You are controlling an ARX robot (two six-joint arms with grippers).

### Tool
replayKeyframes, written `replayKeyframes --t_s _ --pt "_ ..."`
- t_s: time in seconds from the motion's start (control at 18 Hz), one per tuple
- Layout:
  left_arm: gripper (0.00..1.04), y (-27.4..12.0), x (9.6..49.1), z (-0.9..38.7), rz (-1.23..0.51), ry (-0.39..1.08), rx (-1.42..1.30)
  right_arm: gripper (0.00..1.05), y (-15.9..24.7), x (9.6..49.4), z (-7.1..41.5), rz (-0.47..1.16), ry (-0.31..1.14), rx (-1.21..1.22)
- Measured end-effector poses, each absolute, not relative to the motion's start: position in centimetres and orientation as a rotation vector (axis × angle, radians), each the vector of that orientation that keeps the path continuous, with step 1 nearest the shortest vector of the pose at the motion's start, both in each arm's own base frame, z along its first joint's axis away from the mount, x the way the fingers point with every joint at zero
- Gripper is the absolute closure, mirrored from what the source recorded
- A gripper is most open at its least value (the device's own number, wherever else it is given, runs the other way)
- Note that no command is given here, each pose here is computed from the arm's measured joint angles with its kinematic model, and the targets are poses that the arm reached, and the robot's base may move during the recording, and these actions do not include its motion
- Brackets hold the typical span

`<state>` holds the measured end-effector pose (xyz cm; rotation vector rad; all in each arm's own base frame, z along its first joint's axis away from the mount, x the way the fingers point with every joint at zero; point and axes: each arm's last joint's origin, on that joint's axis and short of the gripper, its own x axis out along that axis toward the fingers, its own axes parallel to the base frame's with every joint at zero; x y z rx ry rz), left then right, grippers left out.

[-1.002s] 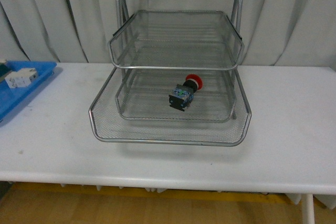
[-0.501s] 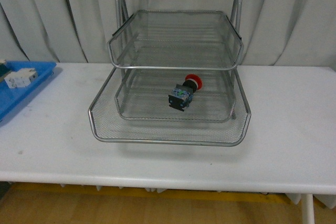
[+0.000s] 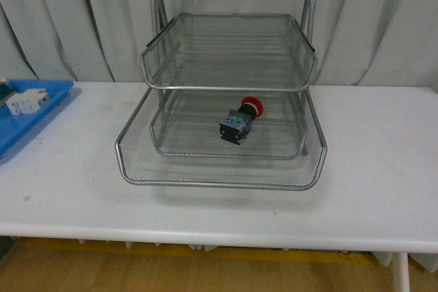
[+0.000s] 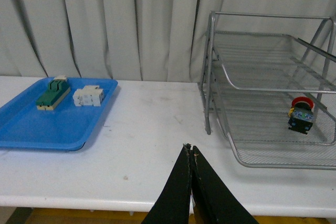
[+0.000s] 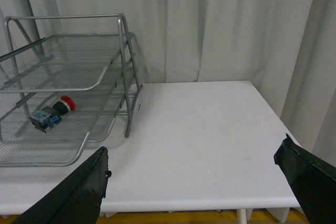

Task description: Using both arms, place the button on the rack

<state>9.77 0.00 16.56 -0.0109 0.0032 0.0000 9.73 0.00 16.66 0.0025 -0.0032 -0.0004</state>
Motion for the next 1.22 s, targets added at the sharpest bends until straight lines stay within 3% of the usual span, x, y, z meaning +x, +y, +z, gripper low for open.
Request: replayKeyframes --t_s 0.17,0.39,0.67,0.95,1.11,1.22 --pt "1.02 0.0 9.8 16.6 0.0 0.003 -0.012 0.06 0.0 9.7 16.7 0.0 -0.003 0.002" --pt "0.5 0.0 9.8 16.6 0.0 0.003 -0.011 0.06 0.0 9.7 16.7 0.0 -0.003 0.002" --pt "0.05 0.0 9.8 16.6 0.0 0.003 -0.01 0.06 0.0 9.7 16.7 0.0 -0.003 0.002" --pt "0.07 0.0 9.8 16.6 0.0 0.003 -0.01 0.06 0.0 9.7 16.7 -0.001 -0.003 0.002" --pt "0.07 0.0 9.8 16.6 0.0 0.003 -0.01 0.06 0.3 10.0 16.8 0.009 0.097 0.106" --pt "0.07 0.0 9.8 16.6 0.0 0.003 -0.01 0.06 0.5 11.2 20.3 0.024 -0.034 0.139"
